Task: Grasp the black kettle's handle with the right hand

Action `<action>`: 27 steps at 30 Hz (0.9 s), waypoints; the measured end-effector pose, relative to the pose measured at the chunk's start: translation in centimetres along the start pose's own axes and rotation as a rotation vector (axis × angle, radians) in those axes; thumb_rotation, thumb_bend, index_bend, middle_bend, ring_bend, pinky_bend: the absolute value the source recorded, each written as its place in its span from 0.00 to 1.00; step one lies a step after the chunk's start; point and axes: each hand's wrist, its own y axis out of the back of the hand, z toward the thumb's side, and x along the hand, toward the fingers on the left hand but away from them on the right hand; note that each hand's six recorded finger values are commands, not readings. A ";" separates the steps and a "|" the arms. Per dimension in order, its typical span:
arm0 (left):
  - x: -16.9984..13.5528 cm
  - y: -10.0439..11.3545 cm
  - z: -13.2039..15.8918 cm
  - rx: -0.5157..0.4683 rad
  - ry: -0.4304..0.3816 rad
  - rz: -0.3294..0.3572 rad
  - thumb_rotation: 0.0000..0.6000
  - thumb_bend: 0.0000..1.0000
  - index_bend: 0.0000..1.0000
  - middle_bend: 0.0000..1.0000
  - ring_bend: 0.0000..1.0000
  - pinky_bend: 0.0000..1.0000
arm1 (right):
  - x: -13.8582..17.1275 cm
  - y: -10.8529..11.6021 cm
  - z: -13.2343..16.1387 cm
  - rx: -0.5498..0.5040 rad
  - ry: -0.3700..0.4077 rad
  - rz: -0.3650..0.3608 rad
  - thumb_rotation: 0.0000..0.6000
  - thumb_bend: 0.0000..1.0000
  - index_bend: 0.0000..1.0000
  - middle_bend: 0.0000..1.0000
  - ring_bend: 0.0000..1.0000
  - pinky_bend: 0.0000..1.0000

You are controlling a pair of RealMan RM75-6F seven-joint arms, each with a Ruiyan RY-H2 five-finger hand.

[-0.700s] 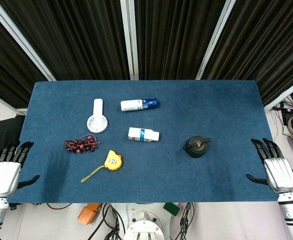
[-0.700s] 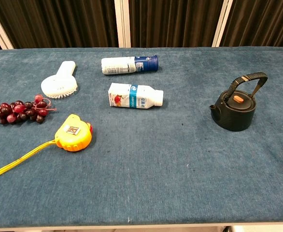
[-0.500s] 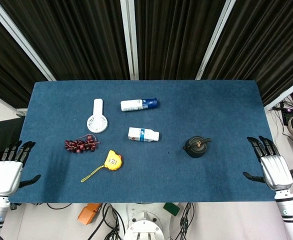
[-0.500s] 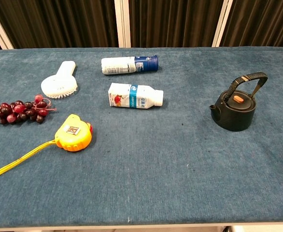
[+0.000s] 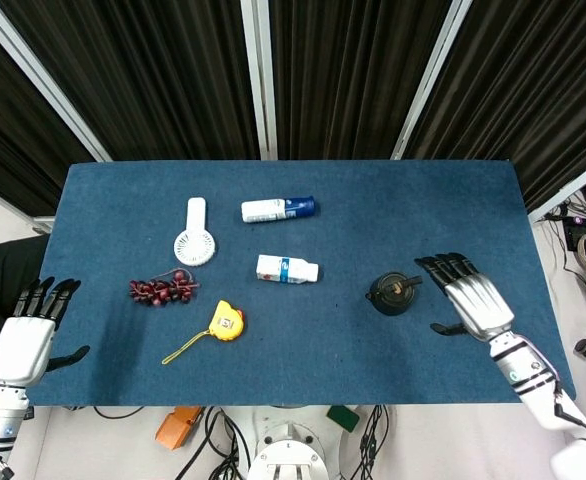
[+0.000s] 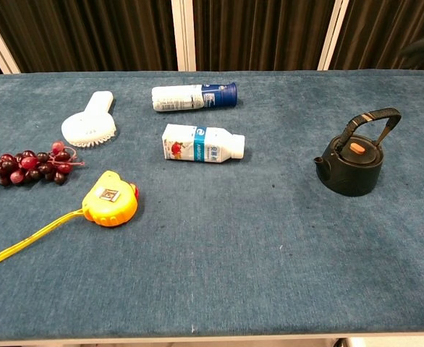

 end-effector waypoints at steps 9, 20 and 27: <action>0.3 -0.2 0.0 -0.004 -0.001 -0.005 1.00 0.13 0.08 0.09 0.02 0.00 | -4.5 -0.7 2.0 0.069 0.011 0.053 1.00 0.00 0.42 0.37 0.36 0.26; 0.4 -0.6 -0.2 -0.011 0.009 -0.016 1.00 0.13 0.08 0.09 0.02 0.00 | -6.7 -2.4 2.7 0.096 0.002 0.107 1.00 0.00 0.57 0.47 0.47 0.32; 0.4 -0.9 -0.3 -0.016 0.013 -0.019 1.00 0.12 0.08 0.09 0.02 0.00 | -7.3 -3.3 2.9 0.096 0.008 0.133 1.00 0.00 0.62 0.52 0.54 0.33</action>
